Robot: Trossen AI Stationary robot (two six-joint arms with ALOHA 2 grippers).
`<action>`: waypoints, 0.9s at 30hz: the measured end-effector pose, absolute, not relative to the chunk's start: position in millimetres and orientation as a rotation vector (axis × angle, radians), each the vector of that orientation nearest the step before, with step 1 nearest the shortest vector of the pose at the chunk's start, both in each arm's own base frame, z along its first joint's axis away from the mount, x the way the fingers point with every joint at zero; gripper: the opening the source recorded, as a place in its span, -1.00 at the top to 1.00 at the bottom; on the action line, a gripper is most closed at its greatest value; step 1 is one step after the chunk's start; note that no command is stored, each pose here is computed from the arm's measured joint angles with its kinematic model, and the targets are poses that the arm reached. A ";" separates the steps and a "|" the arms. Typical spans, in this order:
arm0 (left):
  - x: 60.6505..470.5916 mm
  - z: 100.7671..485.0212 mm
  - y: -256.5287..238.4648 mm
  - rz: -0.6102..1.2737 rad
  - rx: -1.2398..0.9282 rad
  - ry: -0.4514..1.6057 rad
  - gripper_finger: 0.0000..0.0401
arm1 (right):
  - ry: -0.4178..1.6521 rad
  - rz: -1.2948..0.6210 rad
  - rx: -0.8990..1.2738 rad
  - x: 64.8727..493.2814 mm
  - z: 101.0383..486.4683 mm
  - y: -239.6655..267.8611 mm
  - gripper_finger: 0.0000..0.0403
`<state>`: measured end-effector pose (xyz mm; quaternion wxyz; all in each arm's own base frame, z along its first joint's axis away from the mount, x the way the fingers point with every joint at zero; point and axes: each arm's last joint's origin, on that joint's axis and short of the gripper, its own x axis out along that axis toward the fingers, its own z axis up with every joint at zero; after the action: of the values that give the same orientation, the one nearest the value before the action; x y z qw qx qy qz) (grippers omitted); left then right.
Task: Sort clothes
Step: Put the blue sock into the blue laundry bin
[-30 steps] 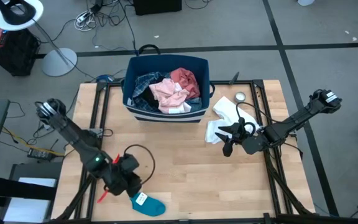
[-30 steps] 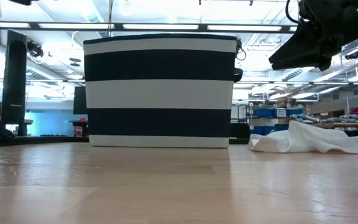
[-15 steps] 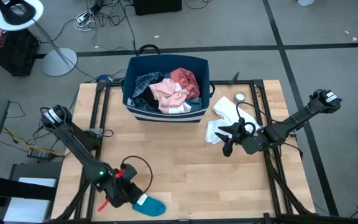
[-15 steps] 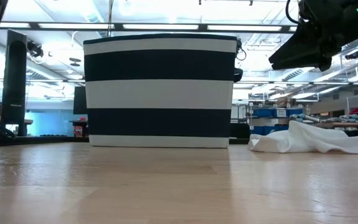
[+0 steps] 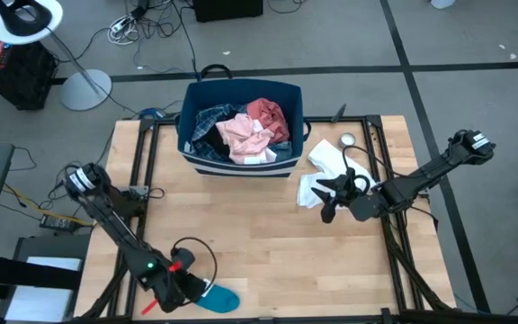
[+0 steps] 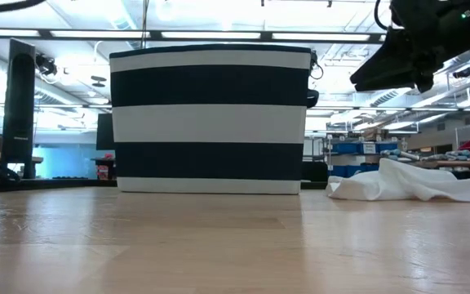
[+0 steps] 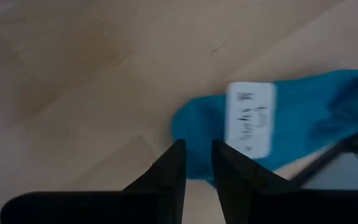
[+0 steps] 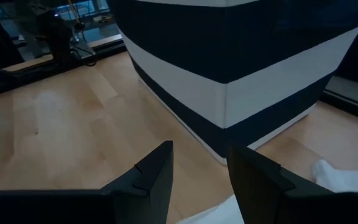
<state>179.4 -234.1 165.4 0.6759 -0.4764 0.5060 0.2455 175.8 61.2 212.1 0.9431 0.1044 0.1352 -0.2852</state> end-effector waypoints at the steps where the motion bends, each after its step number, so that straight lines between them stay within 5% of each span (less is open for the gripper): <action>1: 179.2 162.4 -234.9 0.563 -1.066 1.144 0.60 | 0.274 -0.583 0.216 176.1 212.3 60.7 0.25; 13: 182.9 133.9 -242.2 0.616 -1.004 1.220 0.66 | 0.258 -0.579 0.226 177.5 214.2 60.5 0.25; 17: 181.9 141.9 -240.2 0.561 -0.974 1.213 0.94 | 0.258 -0.579 0.227 177.6 214.2 60.4 0.25; 27: 179.2 180.2 -221.1 0.497 -0.924 1.025 0.99 | 0.259 -0.577 0.227 177.5 214.1 60.5 0.25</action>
<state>179.2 -221.1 180.2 0.7429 -0.4217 0.4678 0.2267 177.5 60.5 214.1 0.9440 0.1115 0.1270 -0.2833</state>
